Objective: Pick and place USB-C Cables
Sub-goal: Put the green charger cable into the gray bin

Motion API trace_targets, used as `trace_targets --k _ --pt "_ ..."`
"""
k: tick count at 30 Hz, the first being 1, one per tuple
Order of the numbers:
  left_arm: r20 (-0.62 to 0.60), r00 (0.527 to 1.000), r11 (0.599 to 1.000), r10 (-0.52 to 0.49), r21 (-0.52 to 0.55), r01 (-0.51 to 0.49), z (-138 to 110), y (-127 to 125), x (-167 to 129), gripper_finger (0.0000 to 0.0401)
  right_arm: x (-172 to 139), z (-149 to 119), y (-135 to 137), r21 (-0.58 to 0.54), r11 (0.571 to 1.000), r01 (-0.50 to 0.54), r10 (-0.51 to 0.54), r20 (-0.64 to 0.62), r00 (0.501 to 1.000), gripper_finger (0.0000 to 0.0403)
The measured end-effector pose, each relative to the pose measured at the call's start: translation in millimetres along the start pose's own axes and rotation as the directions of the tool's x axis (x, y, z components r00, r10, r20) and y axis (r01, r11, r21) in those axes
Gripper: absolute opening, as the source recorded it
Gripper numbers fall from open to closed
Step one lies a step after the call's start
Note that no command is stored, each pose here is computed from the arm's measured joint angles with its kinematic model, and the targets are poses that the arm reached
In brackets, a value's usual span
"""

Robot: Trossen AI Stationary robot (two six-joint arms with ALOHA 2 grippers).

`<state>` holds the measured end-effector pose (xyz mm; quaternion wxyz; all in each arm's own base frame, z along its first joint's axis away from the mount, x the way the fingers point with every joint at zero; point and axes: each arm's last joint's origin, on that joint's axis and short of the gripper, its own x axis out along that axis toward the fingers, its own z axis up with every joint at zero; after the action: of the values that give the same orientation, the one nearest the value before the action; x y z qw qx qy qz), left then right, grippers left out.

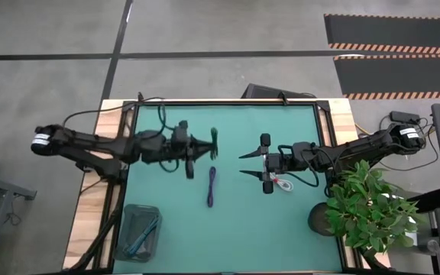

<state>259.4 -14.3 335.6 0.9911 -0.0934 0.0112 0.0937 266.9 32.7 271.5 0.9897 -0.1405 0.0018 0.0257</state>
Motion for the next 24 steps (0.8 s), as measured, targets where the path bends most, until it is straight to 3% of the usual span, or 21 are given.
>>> trace_targets --k 3,10,16,24 --pt "0.039 0.998 0.998 -0.058 -0.01 0.058 -8.8 -11.9 -0.1 0.0002 0.0 0.1 -0.1 0.0 1.0 0.0 0.0 0.001 1.0 0.0192" --pt "-0.001 0.987 0.987 -0.162 -0.023 0.162 -29.2 -43.5 6.6 0.0002 -0.4 0.2 -0.1 0.0 1.0 0.0 0.0 -0.001 1.0 0.0192" --pt "-0.057 0.976 0.962 -0.209 -0.19 0.195 -42.5 -65.2 10.4 0.0002 -6.9 4.2 -1.9 0.006 1.0 -0.003 0.003 -0.012 1.0 0.0192" --pt "-0.147 0.973 0.91 -0.177 -0.402 0.105 -50.4 -79.3 7.6 0.0002 -24.0 14.1 -6.0 0.038 0.999 -0.009 0.01 -0.03 0.999 0.0192"
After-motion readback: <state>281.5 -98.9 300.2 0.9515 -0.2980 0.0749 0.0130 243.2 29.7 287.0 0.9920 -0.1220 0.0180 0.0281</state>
